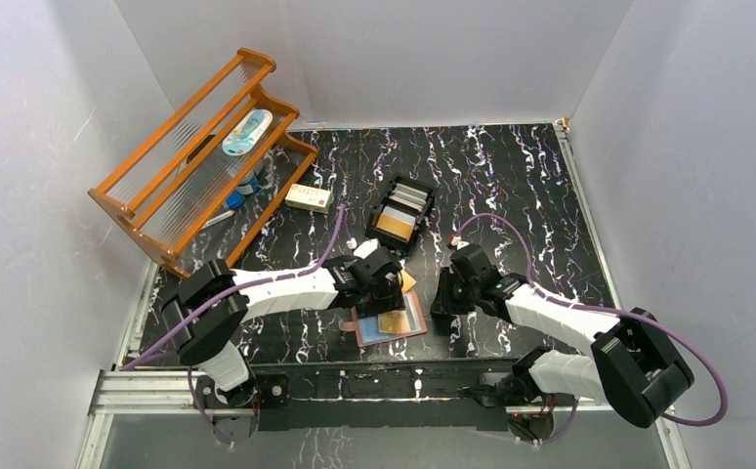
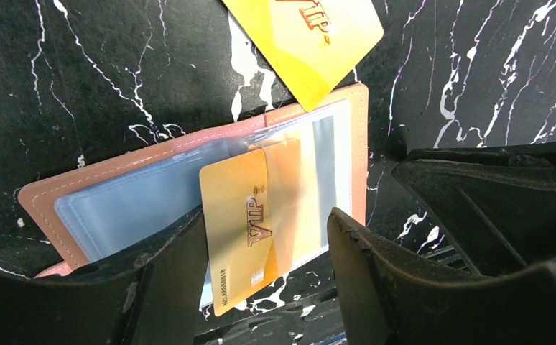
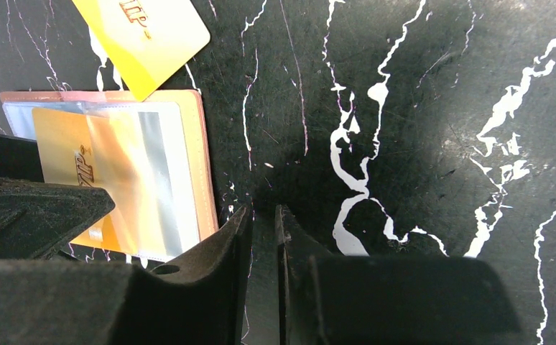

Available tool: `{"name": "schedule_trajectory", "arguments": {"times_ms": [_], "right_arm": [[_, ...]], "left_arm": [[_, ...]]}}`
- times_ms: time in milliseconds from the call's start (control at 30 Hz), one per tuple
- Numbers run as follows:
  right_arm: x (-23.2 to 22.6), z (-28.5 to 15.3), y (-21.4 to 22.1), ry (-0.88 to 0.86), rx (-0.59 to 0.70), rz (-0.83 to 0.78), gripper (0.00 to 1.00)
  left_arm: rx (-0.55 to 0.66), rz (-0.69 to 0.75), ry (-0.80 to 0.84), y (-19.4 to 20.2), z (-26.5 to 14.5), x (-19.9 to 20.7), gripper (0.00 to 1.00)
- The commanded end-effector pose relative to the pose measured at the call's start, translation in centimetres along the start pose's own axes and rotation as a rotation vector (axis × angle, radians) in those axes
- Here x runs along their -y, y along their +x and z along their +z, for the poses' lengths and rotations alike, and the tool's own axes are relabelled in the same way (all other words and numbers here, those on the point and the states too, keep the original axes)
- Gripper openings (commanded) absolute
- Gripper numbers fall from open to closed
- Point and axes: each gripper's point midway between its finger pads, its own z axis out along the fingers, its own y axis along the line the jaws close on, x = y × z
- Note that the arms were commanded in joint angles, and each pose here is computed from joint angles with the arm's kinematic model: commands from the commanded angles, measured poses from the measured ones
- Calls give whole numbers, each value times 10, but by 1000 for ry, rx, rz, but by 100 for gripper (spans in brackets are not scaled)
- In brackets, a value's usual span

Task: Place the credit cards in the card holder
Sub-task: Insert the credit card into the card holder.

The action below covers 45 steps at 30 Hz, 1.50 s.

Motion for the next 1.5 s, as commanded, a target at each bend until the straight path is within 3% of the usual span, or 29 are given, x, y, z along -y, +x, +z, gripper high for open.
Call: {"name": "schedule_trajectory", "arguments": {"times_ms": [0, 500, 867, 1467], "right_arm": [[13, 2, 17, 46, -58, -11, 26], [11, 1, 16, 37, -53, -10, 26], [-8, -4, 19, -70, -52, 28, 25], [-17, 1, 24, -127, -71, 62, 24]], "left_arm": [[33, 50, -47, -14, -9, -2, 60], [27, 118, -160, -22, -16, -9, 64], [-65, 66, 17, 0, -29, 10, 66], [-102, 58, 10, 10, -13, -3, 69]]}}
